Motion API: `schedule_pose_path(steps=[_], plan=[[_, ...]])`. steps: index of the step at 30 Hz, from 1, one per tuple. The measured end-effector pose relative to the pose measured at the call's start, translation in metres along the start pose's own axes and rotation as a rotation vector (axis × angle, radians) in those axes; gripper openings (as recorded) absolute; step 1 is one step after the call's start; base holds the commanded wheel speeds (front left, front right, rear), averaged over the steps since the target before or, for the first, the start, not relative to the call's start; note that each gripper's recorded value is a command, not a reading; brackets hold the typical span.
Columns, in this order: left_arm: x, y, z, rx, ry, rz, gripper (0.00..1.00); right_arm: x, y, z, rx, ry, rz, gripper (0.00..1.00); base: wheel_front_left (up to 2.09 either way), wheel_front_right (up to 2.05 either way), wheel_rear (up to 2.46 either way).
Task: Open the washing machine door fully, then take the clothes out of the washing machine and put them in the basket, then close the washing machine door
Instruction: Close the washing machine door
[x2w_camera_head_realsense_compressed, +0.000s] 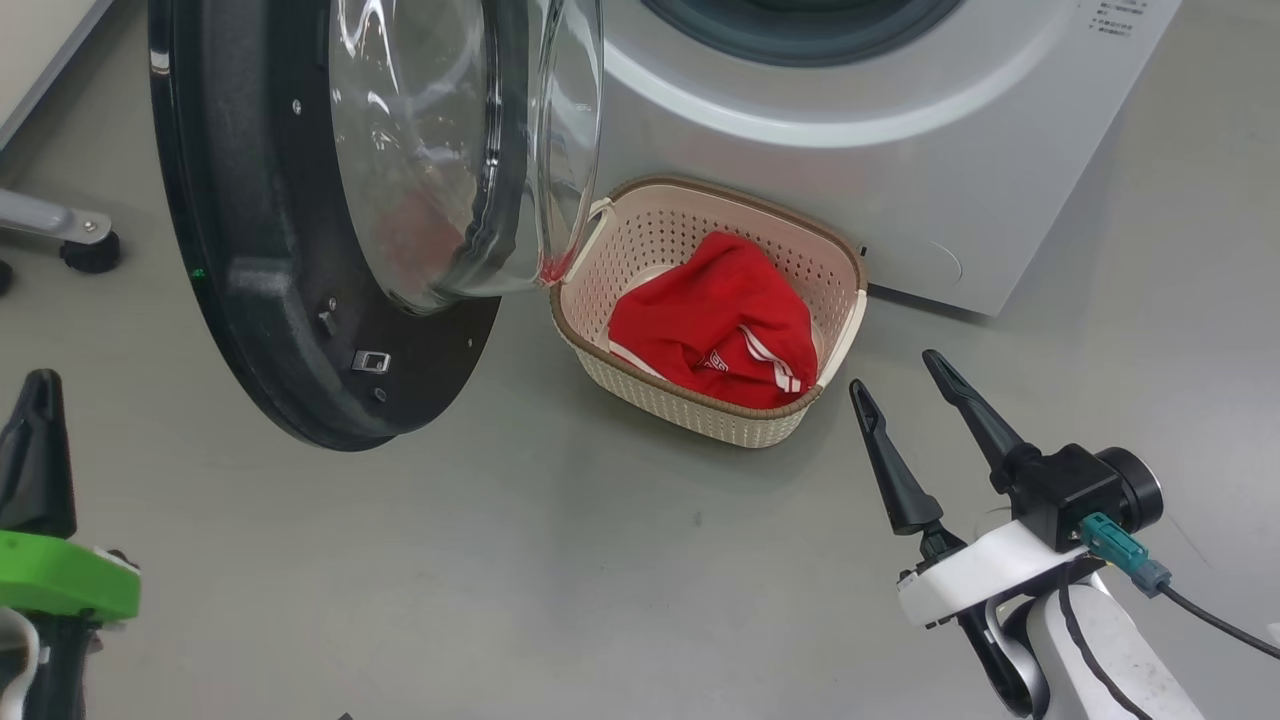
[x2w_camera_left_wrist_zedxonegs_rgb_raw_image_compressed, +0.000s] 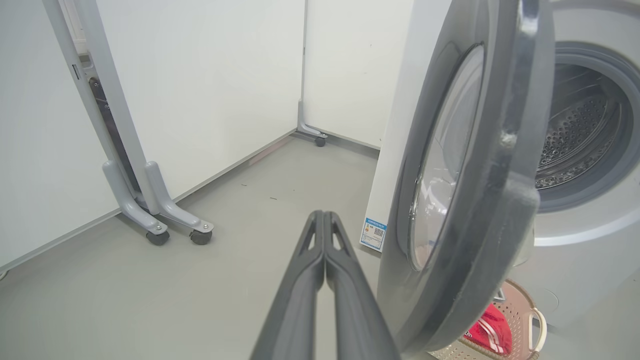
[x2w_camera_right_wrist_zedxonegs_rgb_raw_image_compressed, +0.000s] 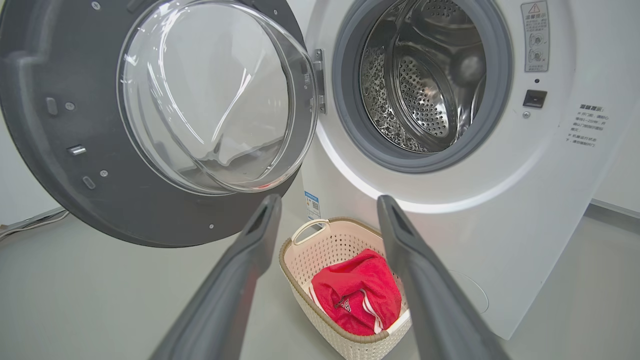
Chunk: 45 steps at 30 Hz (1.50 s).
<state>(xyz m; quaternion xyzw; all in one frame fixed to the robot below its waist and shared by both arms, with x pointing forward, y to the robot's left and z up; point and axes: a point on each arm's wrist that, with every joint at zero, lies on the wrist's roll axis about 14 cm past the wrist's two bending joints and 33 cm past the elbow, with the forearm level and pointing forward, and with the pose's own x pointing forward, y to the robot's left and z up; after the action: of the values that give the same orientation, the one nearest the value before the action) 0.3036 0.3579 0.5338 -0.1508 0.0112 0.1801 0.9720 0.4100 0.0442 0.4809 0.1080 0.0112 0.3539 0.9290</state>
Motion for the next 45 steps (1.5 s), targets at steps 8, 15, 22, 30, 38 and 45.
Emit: schedule_pose_path(steps=[8, 15, 22, 30, 38, 45], plan=[[-0.008, 0.001, -0.015, 0.041, -0.059, 0.007, 1.0, 0.0, -0.001, -0.001, 0.006, 0.002, -0.006, 1.0, 0.0, 0.0, 0.0], [-0.014, 0.002, -0.032, 0.049, -0.065, 0.012, 1.0, -0.001, -0.002, -0.002, 0.007, 0.002, -0.01, 1.0, 0.0, 0.0, 0.0], [-0.017, 0.012, -0.037, 0.084, -0.074, 0.03, 1.0, -0.001, -0.002, -0.002, 0.006, 0.003, -0.01, 1.0, 0.0, 0.0, 0.0], [-0.019, 0.016, -0.049, 0.092, -0.032, 0.034, 1.0, -0.001, -0.002, -0.002, 0.006, 0.004, -0.011, 1.0, 0.0, 0.0, 0.0], [-0.019, 0.017, -0.054, 0.099, -0.016, 0.032, 1.0, -0.001, -0.004, -0.002, 0.006, 0.004, -0.016, 1.0, 0.0, 0.0, 0.0], [-0.02, 0.016, -0.062, 0.101, 0.008, 0.028, 1.0, -0.002, -0.006, -0.002, 0.004, 0.003, -0.027, 1.0, 0.0, 0.0, 0.0]])
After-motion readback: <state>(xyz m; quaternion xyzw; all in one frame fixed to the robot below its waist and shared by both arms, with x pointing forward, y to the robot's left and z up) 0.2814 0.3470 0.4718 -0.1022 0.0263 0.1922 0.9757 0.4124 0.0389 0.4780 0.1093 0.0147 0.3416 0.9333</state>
